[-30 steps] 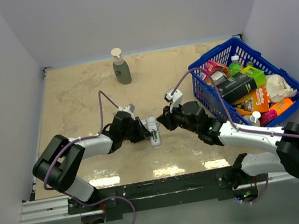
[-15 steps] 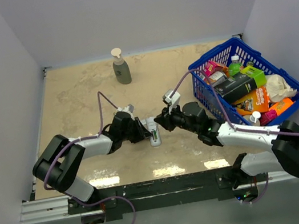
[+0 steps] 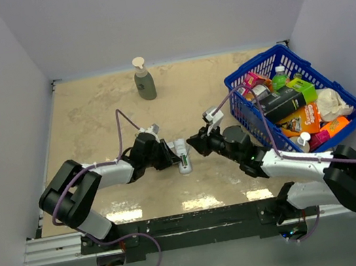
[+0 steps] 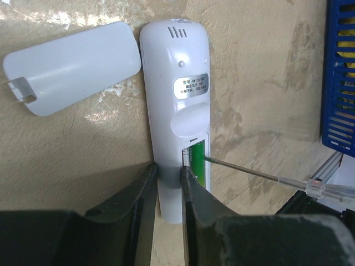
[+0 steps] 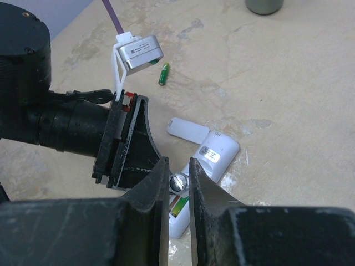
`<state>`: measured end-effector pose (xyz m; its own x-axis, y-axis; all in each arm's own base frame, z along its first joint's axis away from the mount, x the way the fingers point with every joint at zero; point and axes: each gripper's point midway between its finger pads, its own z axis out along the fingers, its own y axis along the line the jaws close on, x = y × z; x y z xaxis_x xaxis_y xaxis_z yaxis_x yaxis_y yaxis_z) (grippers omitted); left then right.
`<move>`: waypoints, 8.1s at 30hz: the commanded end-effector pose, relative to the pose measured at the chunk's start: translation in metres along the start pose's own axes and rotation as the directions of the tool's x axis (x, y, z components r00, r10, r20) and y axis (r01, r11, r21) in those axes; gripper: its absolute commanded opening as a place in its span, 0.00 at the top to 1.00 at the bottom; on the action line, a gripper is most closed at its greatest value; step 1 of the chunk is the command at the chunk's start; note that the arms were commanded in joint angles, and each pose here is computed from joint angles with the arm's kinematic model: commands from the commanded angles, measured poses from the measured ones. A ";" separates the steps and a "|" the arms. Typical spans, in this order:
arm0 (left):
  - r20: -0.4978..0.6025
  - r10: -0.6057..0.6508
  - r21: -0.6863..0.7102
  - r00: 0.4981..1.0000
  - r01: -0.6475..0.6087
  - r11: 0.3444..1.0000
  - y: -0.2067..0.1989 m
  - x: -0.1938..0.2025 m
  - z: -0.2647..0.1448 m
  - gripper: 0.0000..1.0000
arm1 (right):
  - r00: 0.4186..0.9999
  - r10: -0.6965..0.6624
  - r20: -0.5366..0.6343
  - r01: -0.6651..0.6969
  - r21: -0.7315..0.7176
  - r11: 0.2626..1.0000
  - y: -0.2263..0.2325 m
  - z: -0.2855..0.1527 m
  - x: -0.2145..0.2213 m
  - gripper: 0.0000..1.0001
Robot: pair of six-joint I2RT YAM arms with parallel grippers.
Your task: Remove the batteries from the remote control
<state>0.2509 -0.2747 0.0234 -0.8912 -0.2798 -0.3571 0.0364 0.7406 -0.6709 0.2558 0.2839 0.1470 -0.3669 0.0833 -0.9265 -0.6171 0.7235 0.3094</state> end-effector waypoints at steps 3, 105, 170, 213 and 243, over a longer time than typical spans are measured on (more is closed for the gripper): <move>-0.005 -0.007 0.079 1.000 0.008 0.997 -0.018 0.002 0.005 0.85 | 0.984 -0.026 -0.179 0.016 -0.056 0.998 0.002 -0.007 0.056 1.00; -0.094 -0.045 0.173 0.995 0.061 0.983 -0.048 0.051 0.001 1.00 | 0.936 0.299 -0.187 -0.233 0.310 0.922 -0.032 -0.047 0.149 1.00; -0.002 -0.124 0.098 0.992 0.124 0.987 -0.045 0.067 -0.015 1.00 | 0.939 0.338 -0.062 -0.324 0.168 0.931 -0.031 -0.046 0.105 1.00; 0.197 -0.080 0.092 0.977 0.063 0.994 -0.083 0.028 -0.067 0.60 | 0.990 0.120 -0.071 -0.126 -0.087 0.988 0.013 -0.019 0.063 1.00; 0.056 -0.056 0.007 0.997 0.056 0.998 -0.028 0.050 -0.023 0.67 | 0.868 0.490 -0.085 -0.483 0.084 0.871 -0.023 -0.053 0.123 1.00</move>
<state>0.1884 -0.2845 0.0339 -0.8671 -0.3699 -0.3336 -0.0562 0.7381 -0.6723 0.2328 0.2550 0.1340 -0.3755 0.4815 -0.7919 -0.5136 0.6032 0.6103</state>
